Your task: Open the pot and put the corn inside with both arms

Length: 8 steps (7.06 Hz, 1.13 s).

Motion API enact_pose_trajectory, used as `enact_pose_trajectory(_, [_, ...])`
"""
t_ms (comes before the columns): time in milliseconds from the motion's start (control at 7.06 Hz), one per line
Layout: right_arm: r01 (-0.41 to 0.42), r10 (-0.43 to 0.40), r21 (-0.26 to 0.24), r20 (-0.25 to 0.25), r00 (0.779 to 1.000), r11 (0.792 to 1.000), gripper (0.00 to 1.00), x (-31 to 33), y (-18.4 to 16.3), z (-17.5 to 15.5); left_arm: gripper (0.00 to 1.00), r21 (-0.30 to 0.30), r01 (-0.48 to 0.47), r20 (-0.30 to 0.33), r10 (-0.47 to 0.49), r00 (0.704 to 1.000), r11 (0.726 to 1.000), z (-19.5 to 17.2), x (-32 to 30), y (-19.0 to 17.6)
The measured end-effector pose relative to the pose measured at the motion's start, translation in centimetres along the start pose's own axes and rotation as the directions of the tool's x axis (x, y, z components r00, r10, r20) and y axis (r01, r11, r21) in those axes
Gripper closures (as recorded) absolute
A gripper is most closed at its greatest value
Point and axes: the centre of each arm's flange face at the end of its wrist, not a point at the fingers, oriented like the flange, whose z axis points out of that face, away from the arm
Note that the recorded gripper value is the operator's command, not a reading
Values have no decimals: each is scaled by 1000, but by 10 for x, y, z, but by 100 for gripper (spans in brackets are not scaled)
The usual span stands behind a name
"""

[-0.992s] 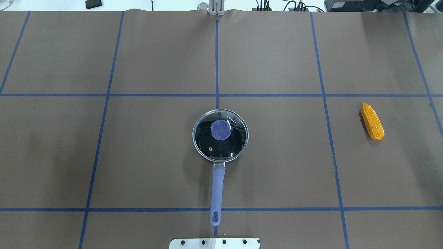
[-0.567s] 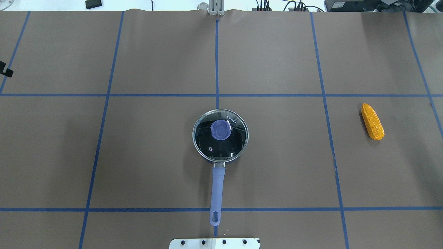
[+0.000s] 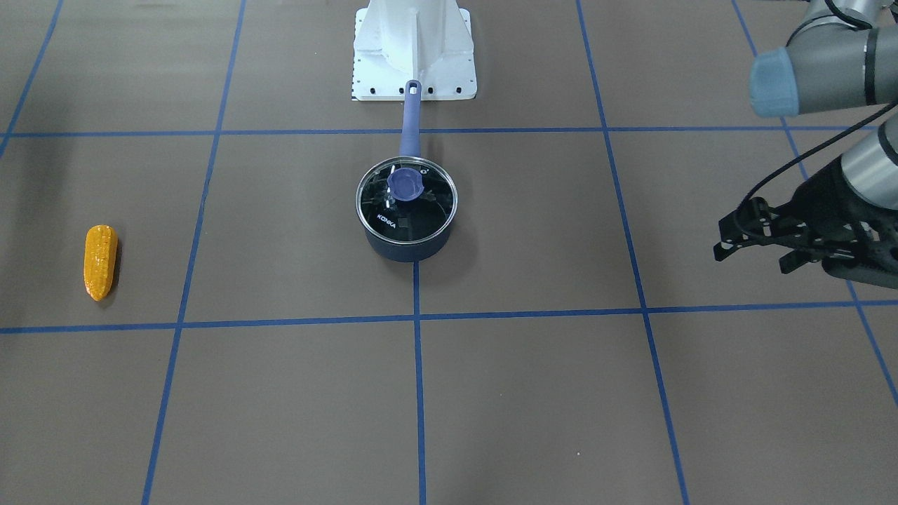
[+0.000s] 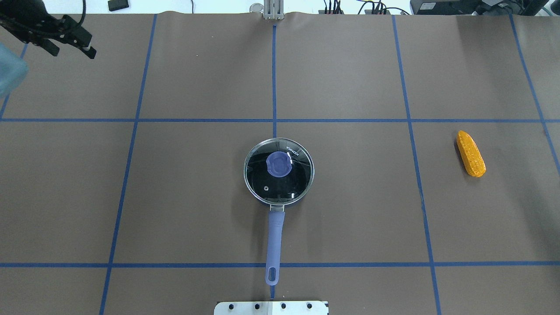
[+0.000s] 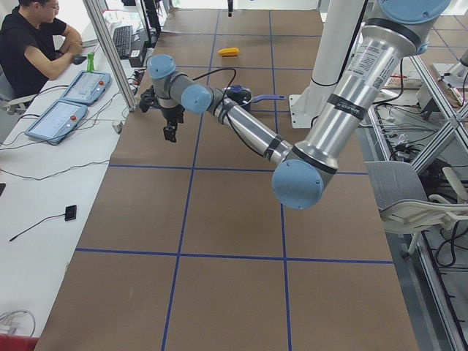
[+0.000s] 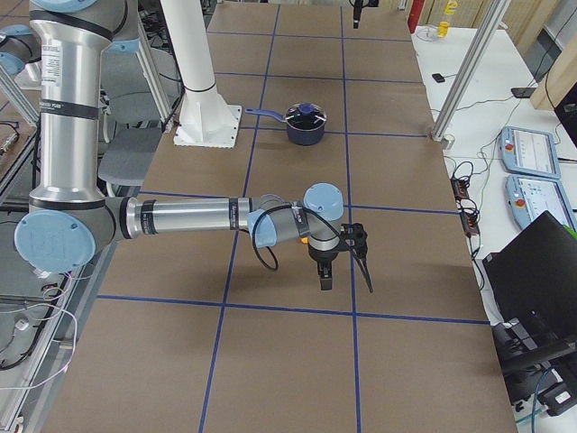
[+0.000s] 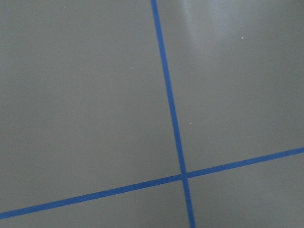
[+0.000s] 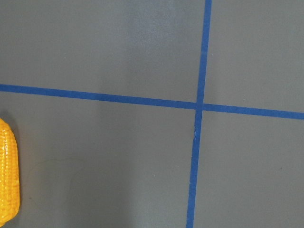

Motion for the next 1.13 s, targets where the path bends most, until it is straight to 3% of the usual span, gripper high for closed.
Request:
enact_pose_trajectory(283, [22,-22,18,9,1000,1000,0,-7,-3,-4,0,-18,22,-20,-22,1000,1000,9,111,-3])
enact_pose_trajectory(567, [42,-43,41,23,999,998,0,-21,-8,-15,0,-9,48,1,-48,999,999,41,218,17])
enact_pose_trajectory(1133, [27,-28,42,38,999,999,0,-47,-7,-16,0,-25,70,84,-68,994,997,94,361,52])
